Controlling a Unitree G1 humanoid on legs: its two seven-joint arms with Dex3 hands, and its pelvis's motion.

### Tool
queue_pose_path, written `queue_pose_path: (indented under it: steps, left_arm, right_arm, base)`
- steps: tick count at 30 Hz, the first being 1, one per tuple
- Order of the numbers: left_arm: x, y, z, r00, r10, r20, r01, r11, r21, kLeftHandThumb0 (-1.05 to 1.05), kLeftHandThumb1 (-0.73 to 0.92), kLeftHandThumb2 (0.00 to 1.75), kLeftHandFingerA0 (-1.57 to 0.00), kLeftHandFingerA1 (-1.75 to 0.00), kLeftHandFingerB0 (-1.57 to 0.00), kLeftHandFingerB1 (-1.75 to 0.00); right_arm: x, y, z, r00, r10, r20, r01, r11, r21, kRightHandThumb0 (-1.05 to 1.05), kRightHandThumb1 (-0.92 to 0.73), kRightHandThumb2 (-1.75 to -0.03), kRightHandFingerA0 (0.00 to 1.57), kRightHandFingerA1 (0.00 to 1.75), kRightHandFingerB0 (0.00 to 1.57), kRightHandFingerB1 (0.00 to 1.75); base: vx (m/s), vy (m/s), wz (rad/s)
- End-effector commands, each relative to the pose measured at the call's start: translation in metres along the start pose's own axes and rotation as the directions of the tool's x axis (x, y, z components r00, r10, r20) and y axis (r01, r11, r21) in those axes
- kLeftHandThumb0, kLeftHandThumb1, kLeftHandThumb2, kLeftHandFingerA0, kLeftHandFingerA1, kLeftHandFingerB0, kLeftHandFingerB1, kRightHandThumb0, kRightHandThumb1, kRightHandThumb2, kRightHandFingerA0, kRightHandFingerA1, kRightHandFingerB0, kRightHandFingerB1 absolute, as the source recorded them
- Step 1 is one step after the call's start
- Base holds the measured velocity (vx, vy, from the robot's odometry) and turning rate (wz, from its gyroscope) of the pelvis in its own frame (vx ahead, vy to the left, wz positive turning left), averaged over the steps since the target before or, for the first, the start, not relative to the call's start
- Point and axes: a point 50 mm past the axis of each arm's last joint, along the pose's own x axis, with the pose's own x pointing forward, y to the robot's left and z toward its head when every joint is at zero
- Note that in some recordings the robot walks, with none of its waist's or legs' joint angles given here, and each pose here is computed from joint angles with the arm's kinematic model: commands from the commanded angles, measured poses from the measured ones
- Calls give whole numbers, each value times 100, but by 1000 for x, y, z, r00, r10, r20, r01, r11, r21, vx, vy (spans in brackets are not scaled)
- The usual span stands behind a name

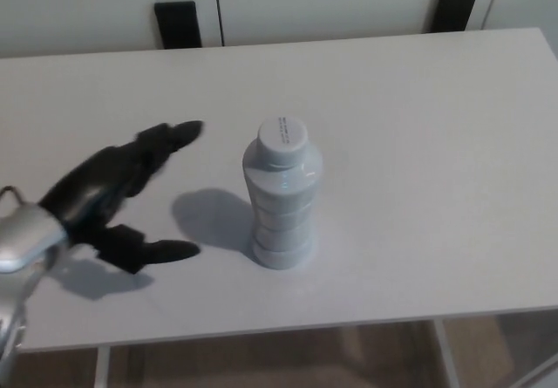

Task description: The robot picks up a bottle from a person using its left hand and walk towards the table in frontand put the bottle on the table.

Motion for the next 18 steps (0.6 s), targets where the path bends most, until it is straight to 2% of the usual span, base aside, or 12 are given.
queue_pose_path:
  steps: [1,2,3,4,5,6,7,8,10,11,15,18]
  left_arm:
    - [-28,1,5,993,31,112,-24,998,-61,-104,29,69,0,-14,0,-26]
    - [-39,-5,9,987,68,147,-54,994,-96,-99,32,71,0,-39,0,-42]
    - [-49,-10,13,980,95,175,-75,990,-120,-99,33,70,0,-58,0,-43]
    - [-54,-13,15,976,109,191,-85,988,-131,-99,33,70,0,-58,0,-43]
    - [-68,-22,19,964,132,231,-100,984,-145,-84,37,77,-10,-75,-2,-52]
    - [-79,-30,21,954,138,264,-97,982,-163,-87,35,66,-30,-72,-8,-63]
    - [-86,-35,22,948,135,287,-86,980,-178,-87,35,66,-30,-72,-8,-63]
    - [-102,-47,23,940,108,325,-18,963,-268,-69,30,71,-49,-63,-28,-62]
    - [-117,-58,23,935,76,345,47,941,-335,-72,29,69,-57,-58,-37,-60]
    - [-128,-64,19,936,25,352,119,917,-381,-65,24,62,-83,-48,-71,-47]
    - [-162,-83,-5,925,-165,342,339,763,-551,-52,27,50,-100,-49,-86,-45]
    - [-182,-86,-36,930,-266,256,367,734,-571,-54,20,56,-106,-53,-93,-48]
  right_arm:
    - [-2,-7,-6,999,-14,-39,13,1000,-21,-31,-74,-62,56,42,44,36]
    - [-2,-7,-6,999,-17,-40,16,1000,-27,-30,-74,-62,56,42,42,35]
    - [-2,-8,-5,999,-18,-38,16,999,-29,-30,-74,-62,55,42,42,35]
    - [-2,-8,-4,999,-17,-36,16,999,-28,-30,-74,-62,55,42,42,35]
    - [-1,-8,-5,999,-17,-45,16,1000,-22,-32,-73,-62,55,41,41,35]
    - [-1,-7,-5,999,-14,-51,13,1000,-25,-33,-74,-62,57,41,42,35]
    - [-1,-6,-6,998,-12,-54,10,999,-30,-33,-74,-62,57,41,42,35]
    - [-1,-5,-6,999,-2,-48,1,999,-33,-31,-75,-62,53,40,42,35]
    - [-1,-3,-6,999,5,-47,-7,999,-35,-31,-76,-62,53,41,42,35]
    - [-1,-2,-6,999,3,-47,-5,999,-44,-33,-75,-62,55,41,44,36]
    - [-4,-1,-14,999,4,-54,-7,999,-43,-33,-76,-62,54,42,44,36]
    - [-5,2,-20,997,5,-74,-8,999,-34,-30,-77,-62,54,41,42,36]
  base:
    - [0,0,0]
    - [0,0,0]
    - [0,0,0]
    - [0,0,0]
    - [0,0,0]
    - [0,0,0]
    - [0,0,0]
    - [0,0,0]
    - [0,0,0]
    - [0,0,0]
    - [0,0,0]
    - [0,0,0]
